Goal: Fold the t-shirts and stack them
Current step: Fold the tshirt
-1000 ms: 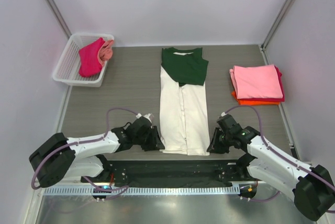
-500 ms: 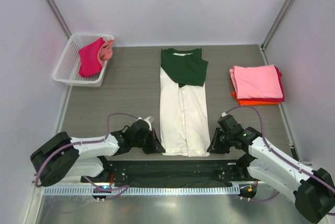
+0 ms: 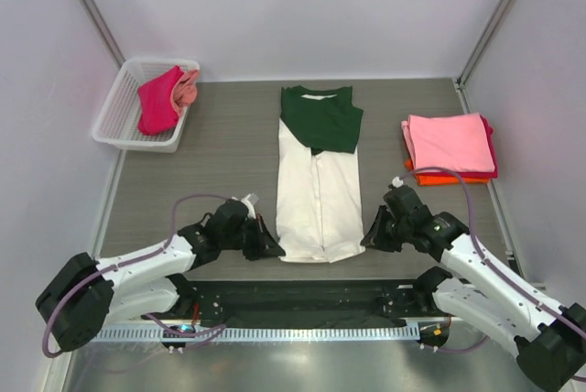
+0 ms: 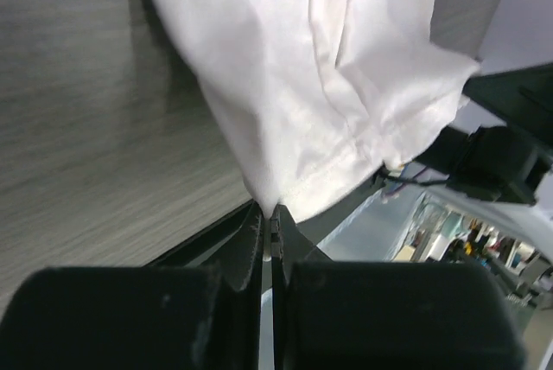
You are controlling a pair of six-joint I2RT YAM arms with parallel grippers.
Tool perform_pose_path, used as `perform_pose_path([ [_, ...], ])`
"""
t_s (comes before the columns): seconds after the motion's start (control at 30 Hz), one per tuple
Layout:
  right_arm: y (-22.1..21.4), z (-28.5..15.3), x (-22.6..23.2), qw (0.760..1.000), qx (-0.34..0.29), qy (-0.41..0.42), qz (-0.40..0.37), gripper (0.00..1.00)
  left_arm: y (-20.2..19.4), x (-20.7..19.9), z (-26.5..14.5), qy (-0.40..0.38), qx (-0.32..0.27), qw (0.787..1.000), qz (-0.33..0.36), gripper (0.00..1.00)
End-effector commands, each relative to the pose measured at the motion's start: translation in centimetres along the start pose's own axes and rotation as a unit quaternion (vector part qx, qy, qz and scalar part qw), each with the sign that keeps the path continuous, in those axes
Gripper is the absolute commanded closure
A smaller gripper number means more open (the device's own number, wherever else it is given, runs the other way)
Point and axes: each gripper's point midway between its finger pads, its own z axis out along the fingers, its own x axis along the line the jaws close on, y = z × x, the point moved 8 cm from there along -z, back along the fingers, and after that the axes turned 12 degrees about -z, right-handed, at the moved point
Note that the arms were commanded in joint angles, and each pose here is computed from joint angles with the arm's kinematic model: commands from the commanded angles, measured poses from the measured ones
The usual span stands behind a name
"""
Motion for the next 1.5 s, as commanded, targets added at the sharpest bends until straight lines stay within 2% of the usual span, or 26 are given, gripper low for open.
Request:
perform_pose_path([
  [0.0,3.7,-1.1,1.3,0.996,-0.080,-0.030,-0.013,0.99,2.7,-3.8,-1.0,-0.050,-0.011,0.999,0.001,1.00],
  [0.03,5.0,-1.6,2.1,0.994,-0.101,-0.026,-0.025,0.99,3.5,-4.0,-0.9,-0.045,-0.012,0.999,-0.004,1.00],
  [0.2,10.9,-0.7,3.8,0.989,-0.129,-0.068,-0.040,0.99,8.7,-7.4,-0.8,-0.065,-0.041,0.997,-0.006,1.00],
  [0.3,14.7,-0.3,4.1,0.988,-0.146,-0.049,-0.030,0.99,12.0,-9.3,0.4,-0.064,-0.055,0.996,-0.007,1.00],
  [0.6,23.7,3.6,2.7,0.990,-0.129,-0.047,-0.012,0.99,20.5,-12.8,3.3,-0.051,-0.111,0.992,-0.027,1.00],
  [0.73,26.1,4.9,1.8,0.992,-0.121,-0.044,0.001,0.99,23.2,-13.9,3.8,-0.055,-0.127,0.990,-0.028,1.00],
  [1.0,29.5,8.0,0.8,0.994,-0.105,-0.033,0.020,0.99,26.6,-13.2,5.5,-0.051,-0.126,0.989,-0.055,1.00],
  [1.13,31.3,9.1,0.8,0.993,-0.110,-0.033,0.026,0.99,28.7,-13.1,5.6,-0.047,-0.154,0.985,-0.062,1.00],
  [1.2,32.3,9.1,1.0,0.992,-0.119,-0.030,0.028,0.98,29.4,-12.6,6.6,-0.044,-0.143,0.986,-0.068,0.97],
  [1.23,32.3,9.9,0.7,0.993,-0.112,-0.031,0.031,0.93,29.9,-13.1,6.8,-0.051,-0.140,0.987,-0.066,0.94],
  [1.27,32.6,10.0,0.8,0.993,-0.113,-0.030,0.030,0.81,30.2,-12.5,7.4,-0.047,-0.133,0.987,-0.071,0.80],
  [1.3,32.9,10.1,0.8,0.992,-0.115,-0.031,0.030,0.41,30.4,-12.5,7.6,-0.047,-0.132,0.988,-0.072,0.70],
  [1.33,32.8,10.2,0.7,0.992,-0.114,-0.033,0.031,0.28,30.5,-12.3,7.5,-0.044,-0.135,0.987,-0.073,0.57],
  [1.37,32.8,10.0,0.8,0.992,-0.117,-0.033,0.030,0.24,30.3,-12.7,6.8,-0.047,-0.142,0.986,-0.067,0.40],
  [1.47,31.9,8.3,0.8,0.991,-0.128,-0.041,0.026,0.22,29.4,-12.0,5.5,-0.026,-0.167,0.985,-0.046,0.20],
])
